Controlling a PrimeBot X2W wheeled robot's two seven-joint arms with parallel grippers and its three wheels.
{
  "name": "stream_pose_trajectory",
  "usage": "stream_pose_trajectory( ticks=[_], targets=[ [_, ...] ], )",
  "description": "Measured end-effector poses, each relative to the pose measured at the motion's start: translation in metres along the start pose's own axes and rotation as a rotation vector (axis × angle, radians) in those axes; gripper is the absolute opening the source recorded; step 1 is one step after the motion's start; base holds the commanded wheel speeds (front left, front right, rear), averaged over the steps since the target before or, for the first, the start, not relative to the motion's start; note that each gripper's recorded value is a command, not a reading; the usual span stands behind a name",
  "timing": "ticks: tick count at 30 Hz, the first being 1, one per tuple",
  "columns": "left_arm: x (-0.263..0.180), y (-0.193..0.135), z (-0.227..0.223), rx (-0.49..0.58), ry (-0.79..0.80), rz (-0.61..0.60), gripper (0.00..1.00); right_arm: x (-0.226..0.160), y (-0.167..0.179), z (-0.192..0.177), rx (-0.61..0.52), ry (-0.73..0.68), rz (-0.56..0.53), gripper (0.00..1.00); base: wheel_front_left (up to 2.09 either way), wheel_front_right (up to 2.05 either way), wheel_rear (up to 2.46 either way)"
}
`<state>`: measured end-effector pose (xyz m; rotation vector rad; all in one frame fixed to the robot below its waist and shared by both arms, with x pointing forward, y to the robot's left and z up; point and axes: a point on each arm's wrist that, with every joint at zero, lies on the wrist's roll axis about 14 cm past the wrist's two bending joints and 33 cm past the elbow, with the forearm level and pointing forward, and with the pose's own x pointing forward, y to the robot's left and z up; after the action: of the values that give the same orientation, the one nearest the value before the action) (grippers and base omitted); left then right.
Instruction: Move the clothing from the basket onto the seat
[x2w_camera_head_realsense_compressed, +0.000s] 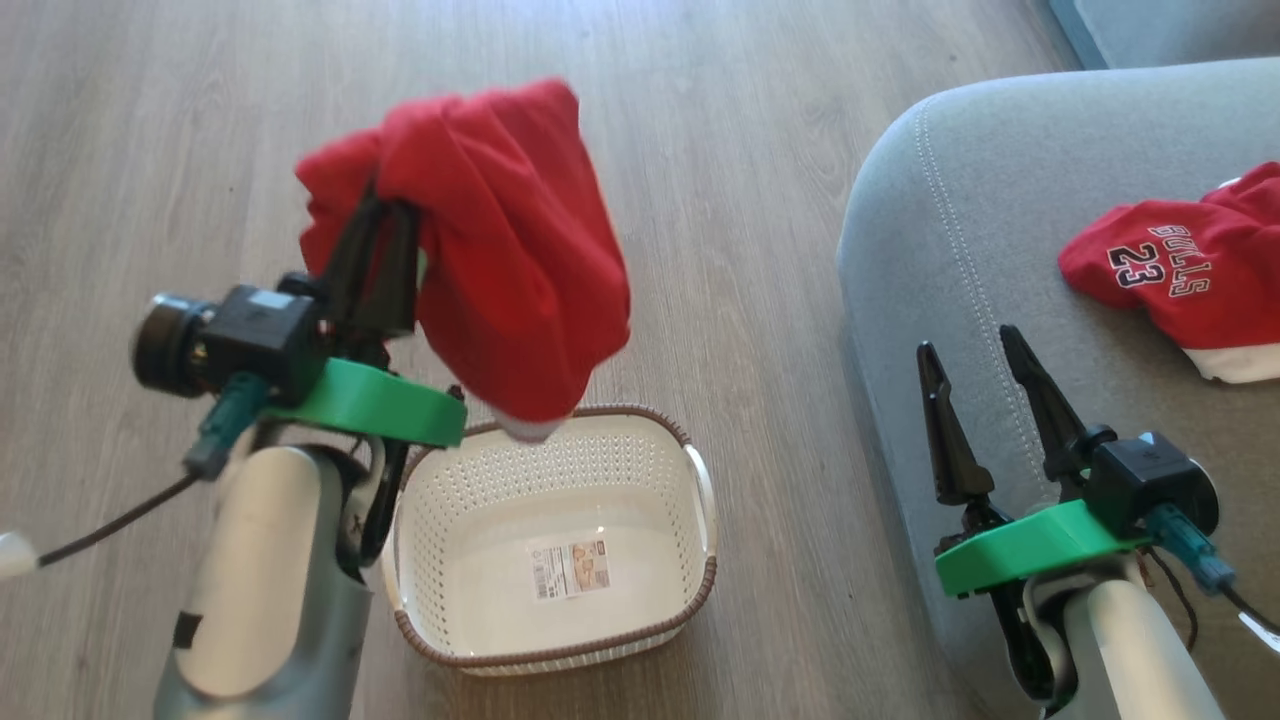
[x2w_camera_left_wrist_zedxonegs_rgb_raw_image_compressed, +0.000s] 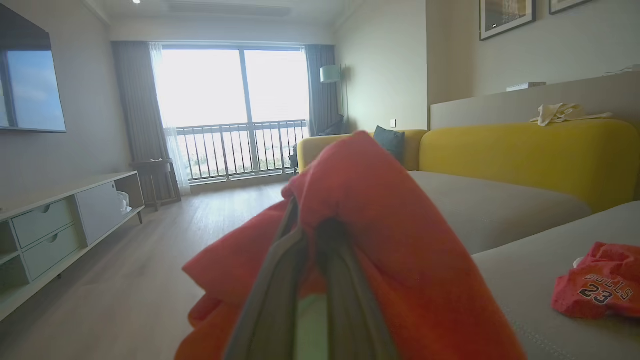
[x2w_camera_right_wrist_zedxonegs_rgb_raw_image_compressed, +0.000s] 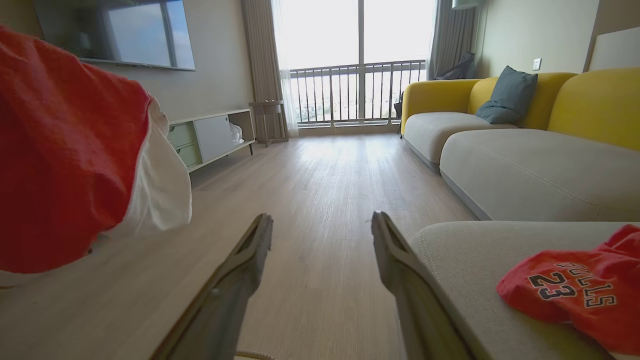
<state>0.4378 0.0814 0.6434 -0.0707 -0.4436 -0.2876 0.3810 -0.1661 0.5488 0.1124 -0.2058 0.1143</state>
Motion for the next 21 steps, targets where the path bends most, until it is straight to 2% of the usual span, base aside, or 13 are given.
stream_pose_trajectory(
  ticks=[11, 15, 21],
  targets=[
    [0.003, -0.016, 0.089, -0.006, -0.272, -0.053, 0.0, -0.002, 0.012, 0.003, 0.009, -0.008, 0.037, 1.0, 0.0, 0.0, 0.0],
    [0.0, -0.034, 0.092, 0.025, -0.286, -0.121, 0.0, 0.001, 0.016, 0.005, 0.016, -0.016, 0.047, 1.0, 0.0, 0.0, 0.0],
    [-0.013, -0.059, 0.067, 0.002, -0.21, -0.208, 0.0, 0.003, 0.018, 0.005, 0.027, -0.019, 0.057, 1.0, 0.0, 0.0, 0.0]
  ],
)
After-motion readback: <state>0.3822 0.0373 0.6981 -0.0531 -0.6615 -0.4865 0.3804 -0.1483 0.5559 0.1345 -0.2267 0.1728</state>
